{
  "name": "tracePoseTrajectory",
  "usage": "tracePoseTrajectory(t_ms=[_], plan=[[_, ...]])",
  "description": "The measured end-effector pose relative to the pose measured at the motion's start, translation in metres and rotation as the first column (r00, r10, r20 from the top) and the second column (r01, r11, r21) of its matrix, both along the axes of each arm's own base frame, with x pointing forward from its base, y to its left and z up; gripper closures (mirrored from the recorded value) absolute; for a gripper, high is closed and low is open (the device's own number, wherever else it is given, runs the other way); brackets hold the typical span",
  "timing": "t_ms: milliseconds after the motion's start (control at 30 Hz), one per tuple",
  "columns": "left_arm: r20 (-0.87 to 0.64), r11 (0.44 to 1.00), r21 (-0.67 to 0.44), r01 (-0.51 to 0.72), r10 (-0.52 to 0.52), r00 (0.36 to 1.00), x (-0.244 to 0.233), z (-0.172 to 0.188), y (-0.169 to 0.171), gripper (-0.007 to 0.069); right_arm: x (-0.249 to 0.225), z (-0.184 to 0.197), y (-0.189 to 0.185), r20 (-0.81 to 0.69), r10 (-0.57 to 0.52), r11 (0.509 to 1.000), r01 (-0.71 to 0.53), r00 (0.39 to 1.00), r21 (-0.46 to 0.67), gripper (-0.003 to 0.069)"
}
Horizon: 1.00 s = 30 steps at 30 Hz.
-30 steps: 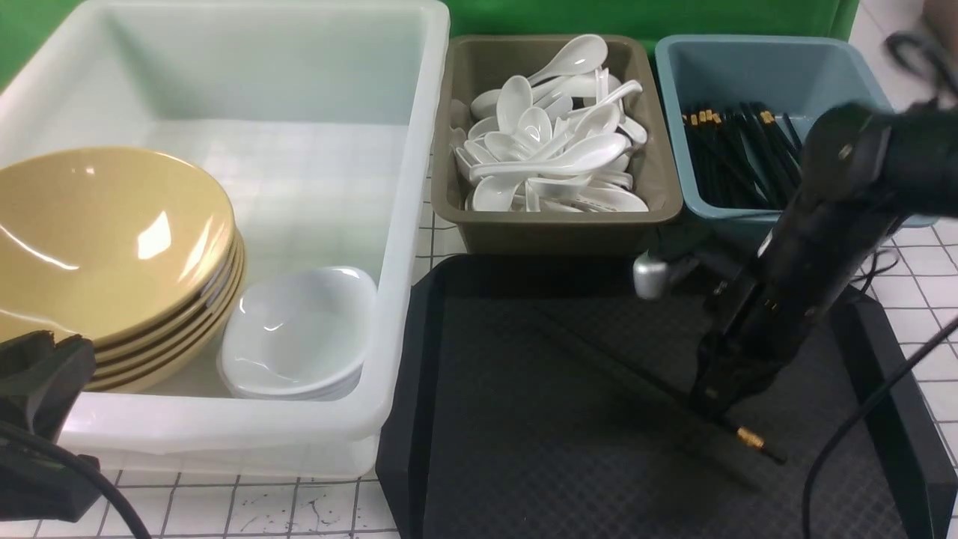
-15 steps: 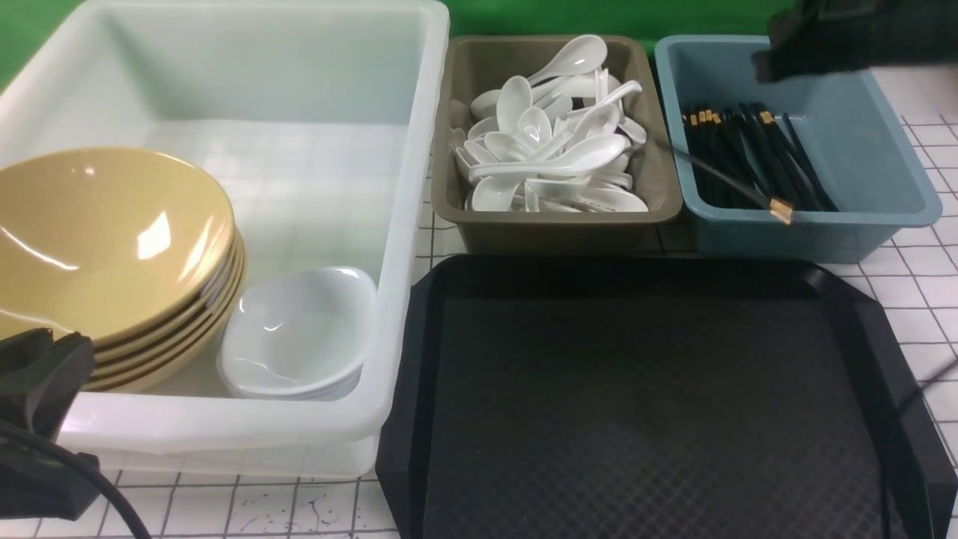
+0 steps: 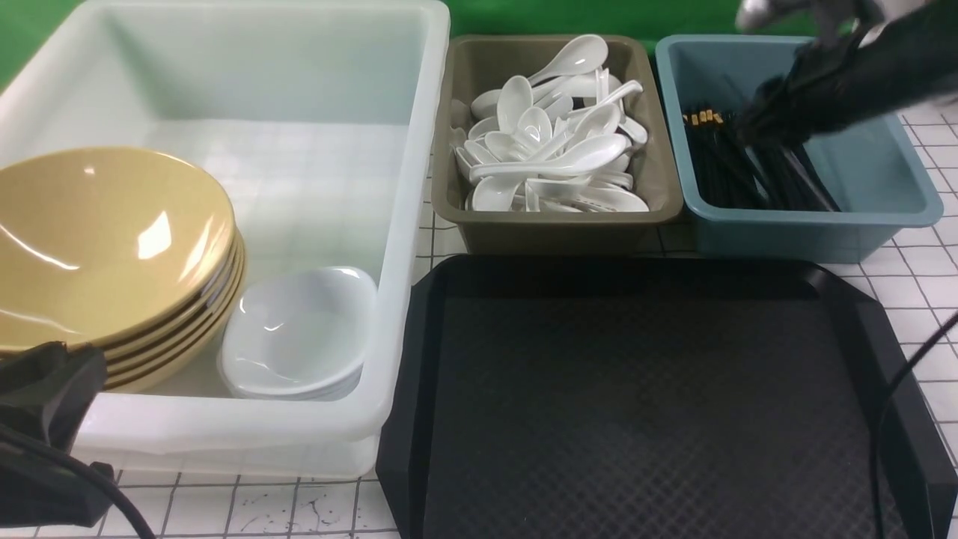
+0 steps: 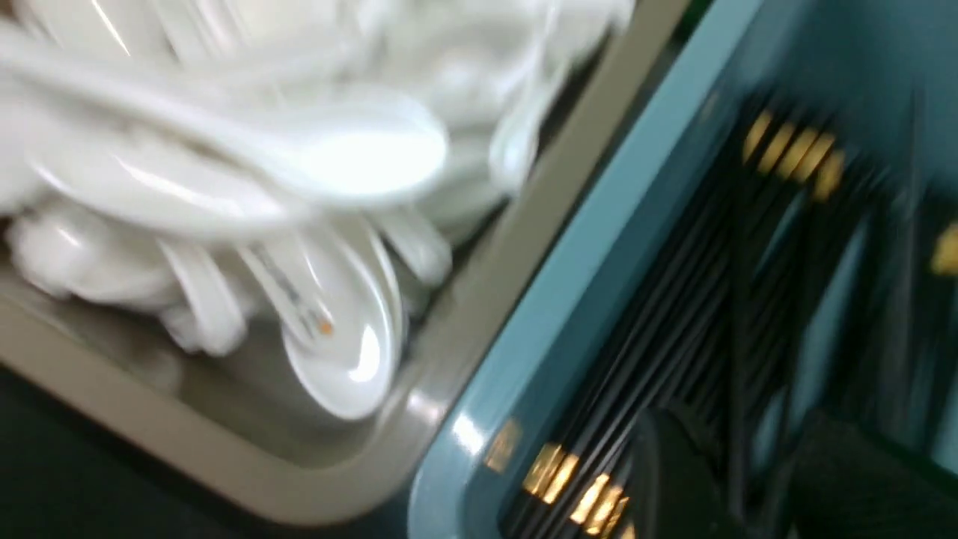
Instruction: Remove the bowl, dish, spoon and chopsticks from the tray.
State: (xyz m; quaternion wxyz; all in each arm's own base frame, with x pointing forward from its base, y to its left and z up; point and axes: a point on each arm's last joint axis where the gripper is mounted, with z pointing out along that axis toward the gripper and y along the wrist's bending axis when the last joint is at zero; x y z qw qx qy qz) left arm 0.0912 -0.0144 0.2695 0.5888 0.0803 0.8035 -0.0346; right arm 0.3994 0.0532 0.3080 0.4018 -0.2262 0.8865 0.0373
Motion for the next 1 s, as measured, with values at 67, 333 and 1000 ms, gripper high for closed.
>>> tracePoseTrajectory(t_ms=[67,333,1000], plan=[[0.008,1.0,-0.001,-0.001,0.001,1.0,0.0,0.001,0.0,0.0482,-0.018,0.028,-0.001,0.026,0.012,1.0,-0.012,1.0,-0.004,0.0407],[0.004,1.0,-0.001,-0.001,0.001,1.0,0.0,-0.001,0.0,0.0482,-0.151,0.137,-0.021,0.303,-0.088,0.996,0.085,0.949,0.021,0.0622],[0.006,1.0,-0.001,-0.001,0.001,1.0,0.0,-0.001,0.0,0.0482,-0.314,-0.023,-0.04,0.432,-0.151,0.988,0.131,0.889,0.076,0.0622]])
